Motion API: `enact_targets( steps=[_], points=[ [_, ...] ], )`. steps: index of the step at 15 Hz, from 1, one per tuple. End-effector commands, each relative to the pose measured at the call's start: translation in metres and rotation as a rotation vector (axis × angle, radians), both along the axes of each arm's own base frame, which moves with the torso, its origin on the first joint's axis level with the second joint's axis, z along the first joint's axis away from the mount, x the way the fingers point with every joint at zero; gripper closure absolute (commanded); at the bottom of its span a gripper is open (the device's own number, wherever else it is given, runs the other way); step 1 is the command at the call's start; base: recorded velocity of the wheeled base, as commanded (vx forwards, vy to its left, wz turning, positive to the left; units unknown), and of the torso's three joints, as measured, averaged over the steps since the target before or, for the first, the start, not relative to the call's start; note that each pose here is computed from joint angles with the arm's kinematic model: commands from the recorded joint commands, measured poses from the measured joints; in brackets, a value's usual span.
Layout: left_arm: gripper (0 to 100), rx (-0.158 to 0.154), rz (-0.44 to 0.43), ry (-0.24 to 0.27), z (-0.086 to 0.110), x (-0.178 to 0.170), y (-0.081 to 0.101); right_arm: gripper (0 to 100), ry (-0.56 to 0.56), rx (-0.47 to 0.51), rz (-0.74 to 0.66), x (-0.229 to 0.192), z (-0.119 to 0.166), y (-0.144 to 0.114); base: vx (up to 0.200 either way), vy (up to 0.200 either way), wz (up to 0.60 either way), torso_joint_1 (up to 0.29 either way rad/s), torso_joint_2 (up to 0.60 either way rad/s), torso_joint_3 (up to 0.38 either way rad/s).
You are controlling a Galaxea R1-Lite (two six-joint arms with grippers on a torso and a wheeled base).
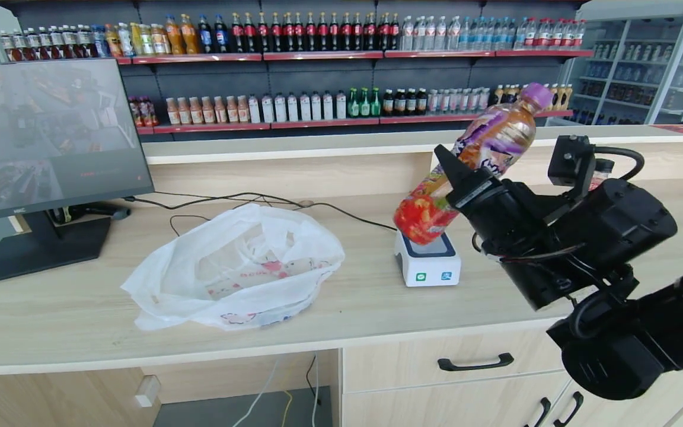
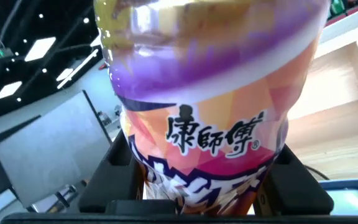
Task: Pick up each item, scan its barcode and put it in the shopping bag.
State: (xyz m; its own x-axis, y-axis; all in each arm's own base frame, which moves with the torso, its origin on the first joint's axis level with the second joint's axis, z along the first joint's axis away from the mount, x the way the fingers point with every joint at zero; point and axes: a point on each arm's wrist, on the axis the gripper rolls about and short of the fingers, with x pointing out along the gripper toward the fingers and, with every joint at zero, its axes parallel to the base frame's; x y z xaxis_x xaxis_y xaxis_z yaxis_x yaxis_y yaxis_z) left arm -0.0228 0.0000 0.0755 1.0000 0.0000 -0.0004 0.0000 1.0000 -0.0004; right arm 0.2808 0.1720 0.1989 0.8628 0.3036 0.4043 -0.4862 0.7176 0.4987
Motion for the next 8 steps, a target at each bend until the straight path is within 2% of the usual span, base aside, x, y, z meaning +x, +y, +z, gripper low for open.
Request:
enact_targets(
  steps=[1,2,4,5,6,7,8],
  points=[
    [0,0.000,0.000,0.000,0.000,0.000,0.000,100,0.000,-0.049,0.006,-0.025,0.003,-0.008,0.000,0.000,0.00,0.000,0.00,0.000],
    [0,0.005,-0.002,0.000,0.000,0.000,0.000,100,0.014,-0.125,0.027,-0.053,-0.002,-0.020,0.000,0.000,0.00,0.000,0.00,0.000],
    [0,0.003,0.000,0.000,0.000,0.000,0.000,100,-0.062,-0.273,0.059,-0.059,-0.001,-0.034,0.000,0.000,0.00,0.000,0.00,0.000],
    [0,0.003,0.000,0.000,0.000,0.000,0.000,100,-0.084,-0.321,0.061,-0.060,-0.002,-0.036,0.000,0.000,0.00,0.000,0.00,0.000],
    [0,0.002,0.000,0.000,0.000,0.000,0.000,100,-0.153,-0.429,0.052,-0.066,0.000,-0.038,0.000,0.000,0.00,0.000,0.00,0.000],
    [0,0.003,0.000,0.000,0.000,0.000,0.000,100,-0.198,-0.497,0.049,-0.066,0.000,-0.037,0.000,0.000,0.00,0.000,0.00,0.000],
    [0,0.003,0.000,0.000,0.000,0.000,0.000,100,-0.217,-0.536,0.044,-0.066,-0.001,-0.037,0.000,0.000,0.00,0.000,0.00,0.000]
  ],
)
